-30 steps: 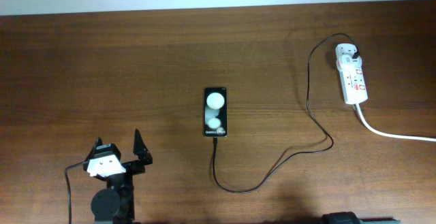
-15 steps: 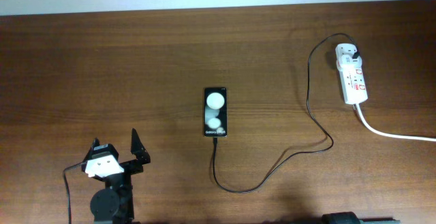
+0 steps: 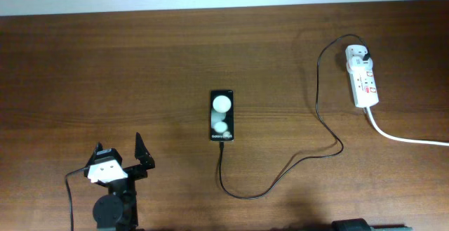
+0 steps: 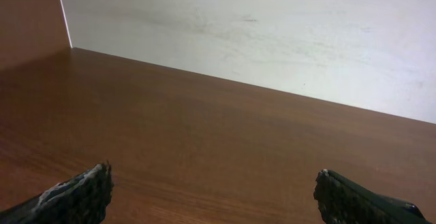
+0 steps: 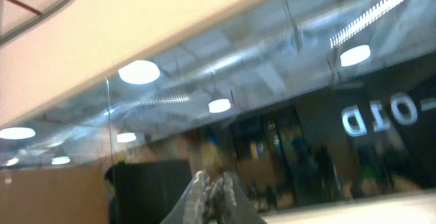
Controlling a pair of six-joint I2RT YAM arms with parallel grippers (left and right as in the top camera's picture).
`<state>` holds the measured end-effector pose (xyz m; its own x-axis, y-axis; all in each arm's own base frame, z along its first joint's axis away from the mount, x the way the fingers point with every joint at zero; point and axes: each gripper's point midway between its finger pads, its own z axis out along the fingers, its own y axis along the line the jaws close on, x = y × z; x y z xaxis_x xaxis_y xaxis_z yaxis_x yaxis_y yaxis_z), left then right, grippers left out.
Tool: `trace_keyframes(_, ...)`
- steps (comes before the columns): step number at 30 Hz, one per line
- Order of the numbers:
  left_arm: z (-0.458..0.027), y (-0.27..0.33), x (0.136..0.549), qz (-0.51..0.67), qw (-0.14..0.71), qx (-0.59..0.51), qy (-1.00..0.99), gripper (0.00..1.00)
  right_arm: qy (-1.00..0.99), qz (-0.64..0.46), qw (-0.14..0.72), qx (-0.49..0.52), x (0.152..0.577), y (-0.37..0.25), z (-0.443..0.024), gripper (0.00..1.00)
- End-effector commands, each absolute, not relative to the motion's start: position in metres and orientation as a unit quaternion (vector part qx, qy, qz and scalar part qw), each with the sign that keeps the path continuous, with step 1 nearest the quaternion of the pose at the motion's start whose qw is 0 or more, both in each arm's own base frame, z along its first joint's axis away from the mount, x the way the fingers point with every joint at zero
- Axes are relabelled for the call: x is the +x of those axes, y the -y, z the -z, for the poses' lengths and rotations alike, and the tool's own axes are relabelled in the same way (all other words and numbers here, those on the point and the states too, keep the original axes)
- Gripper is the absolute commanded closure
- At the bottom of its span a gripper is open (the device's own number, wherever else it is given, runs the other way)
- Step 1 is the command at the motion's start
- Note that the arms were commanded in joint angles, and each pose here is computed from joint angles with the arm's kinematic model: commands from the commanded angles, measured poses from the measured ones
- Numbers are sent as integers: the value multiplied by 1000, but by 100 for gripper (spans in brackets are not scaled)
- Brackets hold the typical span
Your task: Plug charger to phone and switch on socket
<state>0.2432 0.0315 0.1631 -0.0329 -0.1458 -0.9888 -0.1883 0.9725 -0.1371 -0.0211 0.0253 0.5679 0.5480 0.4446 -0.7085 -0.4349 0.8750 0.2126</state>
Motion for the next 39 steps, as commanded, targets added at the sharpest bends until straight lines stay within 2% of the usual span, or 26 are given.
trace_keyframes(1,-161,-32,243,-22,685,-109,-720,1,-356,-248,901,0,-51,-21,-554,90)
trace_keyframes(9,-161,-32,243,-22,685,-109,-720,1,-339,-245,908,6,-61,-17,-555,89)
trace_keyframes(12,-161,-32,243,-22,685,-109,-720,1,-332,-245,911,5,-64,-17,-558,78)
trace_keyframes(14,-161,-32,243,-22,685,-109,-720,1,-331,-245,911,4,-64,-17,-558,57)
trace_keyframes(16,-161,-32,243,-22,685,-109,-720,1,-333,-245,911,5,-62,-17,-557,40)
trace_keyframes(17,-161,-32,243,-22,685,-109,-720,1,-339,-245,908,6,-56,-17,-555,19)
trace_keyframes(18,-161,-32,243,-22,685,-109,-720,1,-344,-245,907,7,-53,-17,-553,2)
trace_keyframes(25,-161,-32,243,-22,685,-109,-720,1,-401,-227,886,52,-13,-7,-528,1)
trace_keyframes(27,-161,-32,243,-22,685,-109,-720,1,-456,-197,861,110,42,8,-491,2)
trace_keyframes(29,-161,-32,243,-22,685,-109,-720,1,-525,-169,821,147,108,14,-432,1)
trace_keyframes(31,-161,-32,243,-22,685,-109,-720,1,-558,-162,800,151,142,12,-396,1)
trace_keyframes(34,-161,-32,243,-22,685,-109,-720,1,-600,-140,773,148,174,10,-350,1)
trace_keyframes(39,-161,-32,243,-22,685,-109,-720,1,-634,-129,747,152,200,9,-304,1)
